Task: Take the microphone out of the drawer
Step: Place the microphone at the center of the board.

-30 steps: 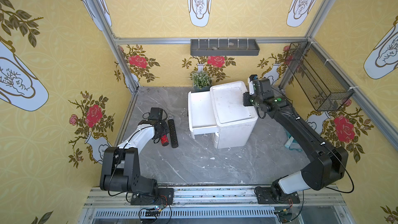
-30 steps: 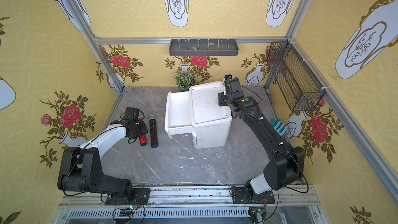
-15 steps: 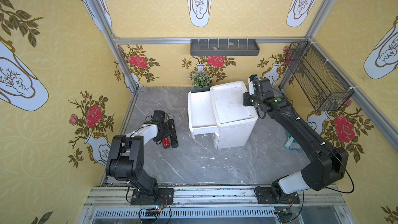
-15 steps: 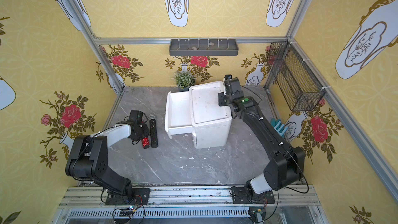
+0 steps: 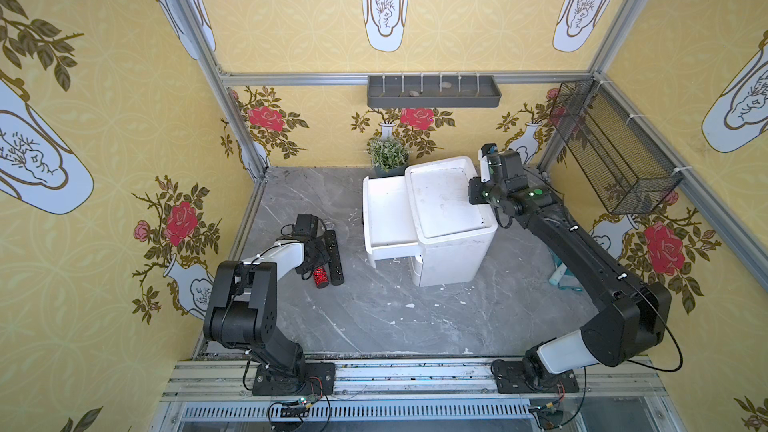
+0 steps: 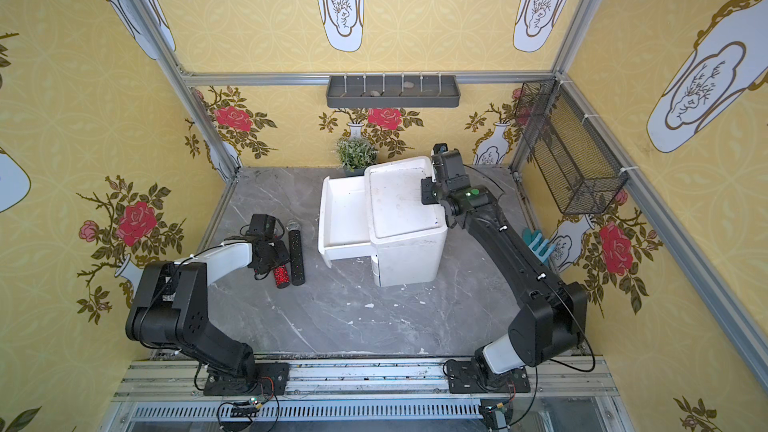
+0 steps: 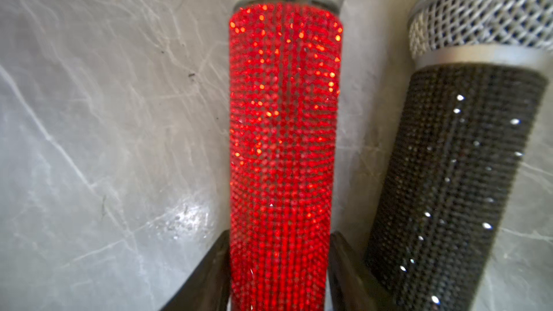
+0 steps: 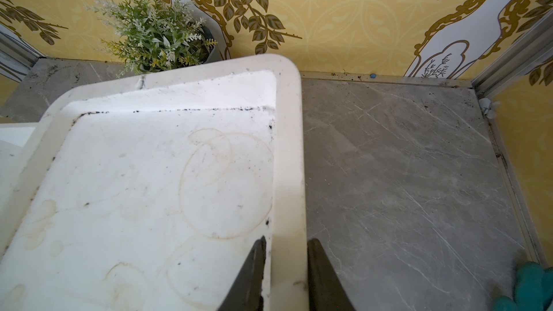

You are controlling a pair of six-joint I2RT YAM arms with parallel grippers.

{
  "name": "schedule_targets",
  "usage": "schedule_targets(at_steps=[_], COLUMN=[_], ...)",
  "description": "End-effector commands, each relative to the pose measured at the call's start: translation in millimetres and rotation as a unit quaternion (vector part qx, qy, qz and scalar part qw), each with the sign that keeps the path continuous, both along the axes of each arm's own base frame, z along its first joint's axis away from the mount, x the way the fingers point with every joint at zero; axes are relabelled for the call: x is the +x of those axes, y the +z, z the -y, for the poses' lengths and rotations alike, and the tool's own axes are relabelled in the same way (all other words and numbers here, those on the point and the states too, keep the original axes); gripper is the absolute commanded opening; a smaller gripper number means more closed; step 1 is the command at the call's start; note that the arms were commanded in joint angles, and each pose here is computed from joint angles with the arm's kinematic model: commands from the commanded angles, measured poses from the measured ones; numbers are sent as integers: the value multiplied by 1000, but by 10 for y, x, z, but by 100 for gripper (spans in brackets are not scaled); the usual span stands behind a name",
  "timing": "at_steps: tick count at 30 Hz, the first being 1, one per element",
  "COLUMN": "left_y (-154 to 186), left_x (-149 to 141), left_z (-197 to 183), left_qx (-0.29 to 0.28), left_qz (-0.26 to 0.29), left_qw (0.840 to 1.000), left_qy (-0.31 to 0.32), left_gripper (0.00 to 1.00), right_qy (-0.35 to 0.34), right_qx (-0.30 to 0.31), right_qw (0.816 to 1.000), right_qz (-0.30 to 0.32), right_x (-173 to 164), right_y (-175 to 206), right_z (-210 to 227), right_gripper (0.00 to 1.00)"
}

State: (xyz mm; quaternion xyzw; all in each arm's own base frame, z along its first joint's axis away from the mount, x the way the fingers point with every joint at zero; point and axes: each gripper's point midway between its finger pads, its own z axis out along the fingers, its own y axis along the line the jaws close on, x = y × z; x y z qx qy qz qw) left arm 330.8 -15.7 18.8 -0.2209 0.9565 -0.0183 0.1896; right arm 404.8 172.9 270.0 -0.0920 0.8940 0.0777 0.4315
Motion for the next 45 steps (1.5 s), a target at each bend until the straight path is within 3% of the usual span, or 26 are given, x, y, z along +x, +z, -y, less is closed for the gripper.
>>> schedule_targets(at_steps=[1,8,16,19,23,28,30,32,34,45], left_y=[6,211,969,1226,1447,1558,1612,1694,1735,1911], left_x=[-45,-29,81,114,154,224,261,304,345,348], left_z=[-4,-5,-10,61,260,623,825,1053,1171,1562], left_qx=[-1,-2,-4,-27,-88,-193,-256,-328,-368,-397], left_qz=[-9,5,93,130,172,208,217,229,234,236], left_qw=[1000,1000,996,991,981,957,939,911,893,874], left_qy=[2,2,2,-5,-20,-57,-76,-101,-109,-153], left_gripper=[60,61,58,51,31,8,1,0,0,0], right_qy=[13,14,16,17,19,20,21,21,20,22], right_qx=[-6,-5,-4,-4,-2,-1,-2,-2,-2,-1], right_qw=[998,998,998,998,998,998,998,998,998,998], right_qz=[-62,-61,-61,-61,-64,-62,-62,-61,-61,-61], right_x=[-182,-172,-166,-163,-160,-155,-157,-158,-155,-160], right_y=[-273,-262,-274,-276,-290,-265,-259,-258,-252,-253], right_z=[-20,-30,-46,-51,-67,-70,-71,-69,-69,-71], right_gripper=[27,28,28,27,27,27,27,27,27,27])
